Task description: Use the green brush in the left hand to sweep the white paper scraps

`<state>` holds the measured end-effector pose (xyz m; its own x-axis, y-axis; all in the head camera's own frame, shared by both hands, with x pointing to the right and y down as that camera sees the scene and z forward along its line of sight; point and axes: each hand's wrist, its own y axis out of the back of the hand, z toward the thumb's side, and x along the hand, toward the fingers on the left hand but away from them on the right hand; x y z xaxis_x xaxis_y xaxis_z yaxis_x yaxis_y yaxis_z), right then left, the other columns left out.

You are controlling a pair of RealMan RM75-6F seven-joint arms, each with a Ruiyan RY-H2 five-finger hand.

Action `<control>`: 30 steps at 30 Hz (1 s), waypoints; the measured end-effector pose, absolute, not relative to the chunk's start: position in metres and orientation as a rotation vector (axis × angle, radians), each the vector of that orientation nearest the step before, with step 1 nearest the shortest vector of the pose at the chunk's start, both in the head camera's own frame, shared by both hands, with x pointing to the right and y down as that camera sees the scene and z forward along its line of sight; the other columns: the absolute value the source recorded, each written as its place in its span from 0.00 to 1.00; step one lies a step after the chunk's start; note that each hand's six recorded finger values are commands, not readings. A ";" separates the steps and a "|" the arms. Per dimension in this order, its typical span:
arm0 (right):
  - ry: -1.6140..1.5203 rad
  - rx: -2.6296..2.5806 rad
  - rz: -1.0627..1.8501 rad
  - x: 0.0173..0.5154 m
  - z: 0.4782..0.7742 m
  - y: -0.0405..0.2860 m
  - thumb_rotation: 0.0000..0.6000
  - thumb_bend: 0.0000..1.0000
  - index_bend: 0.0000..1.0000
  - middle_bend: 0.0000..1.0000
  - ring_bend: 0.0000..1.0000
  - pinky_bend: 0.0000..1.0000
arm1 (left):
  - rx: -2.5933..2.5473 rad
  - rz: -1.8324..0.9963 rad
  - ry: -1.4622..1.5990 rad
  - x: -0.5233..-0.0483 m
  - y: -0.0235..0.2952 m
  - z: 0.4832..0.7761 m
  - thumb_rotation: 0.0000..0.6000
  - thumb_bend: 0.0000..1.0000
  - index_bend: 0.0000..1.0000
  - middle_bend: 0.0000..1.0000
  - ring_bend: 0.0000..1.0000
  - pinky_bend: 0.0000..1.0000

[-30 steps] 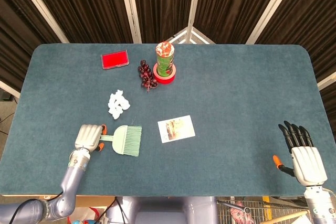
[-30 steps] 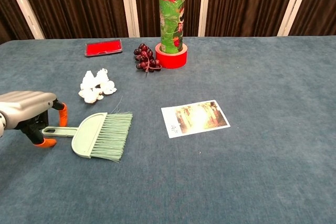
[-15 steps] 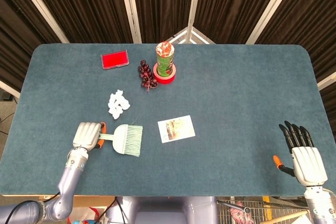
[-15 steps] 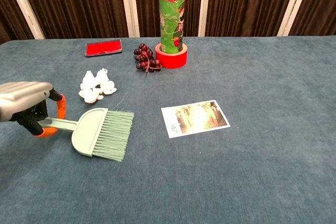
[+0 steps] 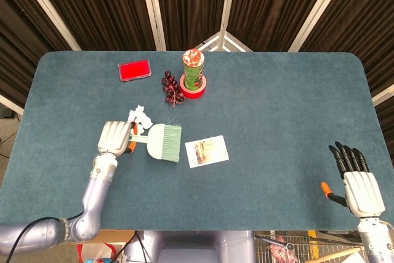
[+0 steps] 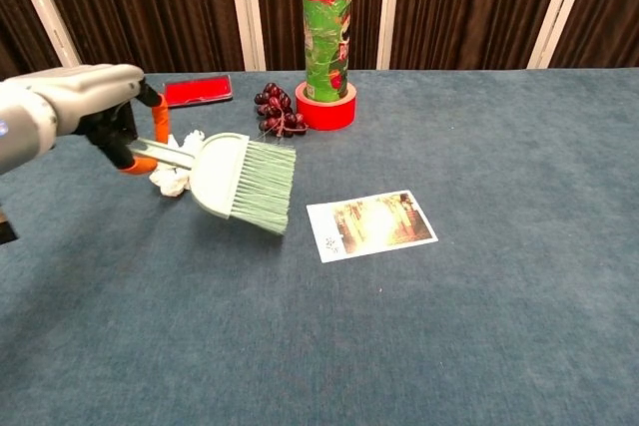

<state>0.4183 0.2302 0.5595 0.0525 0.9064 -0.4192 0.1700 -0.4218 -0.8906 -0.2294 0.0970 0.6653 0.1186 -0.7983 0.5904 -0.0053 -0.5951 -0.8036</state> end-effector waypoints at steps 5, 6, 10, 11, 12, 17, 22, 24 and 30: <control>-1.110 -1.685 1.434 0.422 0.560 0.228 1.00 0.32 0.00 0.00 0.00 0.00 | -1.710 -1.595 0.735 -0.211 0.078 0.680 1.00 0.74 0.76 1.00 1.00 1.00; -1.110 -1.686 1.438 0.422 0.560 0.228 1.00 0.32 0.00 0.00 0.00 0.00 | -1.700 -1.608 0.727 -0.209 0.076 0.684 1.00 0.74 0.76 1.00 1.00 1.00; -1.119 -1.693 1.445 0.424 0.561 0.228 1.00 0.32 0.00 0.00 0.00 0.00 | -1.650 -1.667 0.693 -0.207 0.068 0.701 1.00 0.74 0.77 1.00 1.00 1.00; -1.120 -1.693 1.445 0.424 0.560 0.228 1.00 0.32 0.00 0.00 0.00 0.00 | -1.641 -1.676 0.687 -0.207 0.067 0.703 1.00 0.75 0.77 1.00 1.00 1.00; -1.119 -1.693 1.445 0.424 0.560 0.228 1.00 0.32 0.00 0.00 0.00 0.00 | -1.631 -1.684 0.683 -0.208 0.065 0.705 1.00 0.75 0.77 1.00 1.00 1.00; -1.112 -1.693 1.450 0.424 0.561 0.228 1.00 0.32 0.00 0.00 0.00 0.00 | -1.571 -1.715 0.661 -0.230 0.059 0.707 1.00 0.75 0.77 1.00 1.00 1.00; -1.116 -1.681 1.451 0.426 0.560 0.227 1.00 0.32 0.00 0.00 0.00 0.00 | -1.473 -1.764 0.674 -0.279 0.049 0.695 1.00 0.75 0.77 1.00 1.00 1.00; -1.117 -1.679 1.449 0.426 0.559 0.228 1.00 0.32 0.00 0.00 0.00 0.00 | -1.430 -1.787 0.684 -0.302 0.045 0.687 1.00 0.75 0.77 1.00 1.00 1.00; -1.110 -1.683 1.442 0.423 0.558 0.229 1.00 0.32 0.00 0.00 0.00 0.00 | -1.311 -1.876 0.715 -0.375 0.043 0.664 1.00 0.75 0.77 1.00 1.00 1.00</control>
<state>0.4228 0.2292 0.5585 0.0364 0.9016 -0.4309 0.1858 -0.4298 -0.8836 -0.3745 0.0426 0.6640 -0.2173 -0.8126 0.5409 0.2462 -0.5818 -0.7752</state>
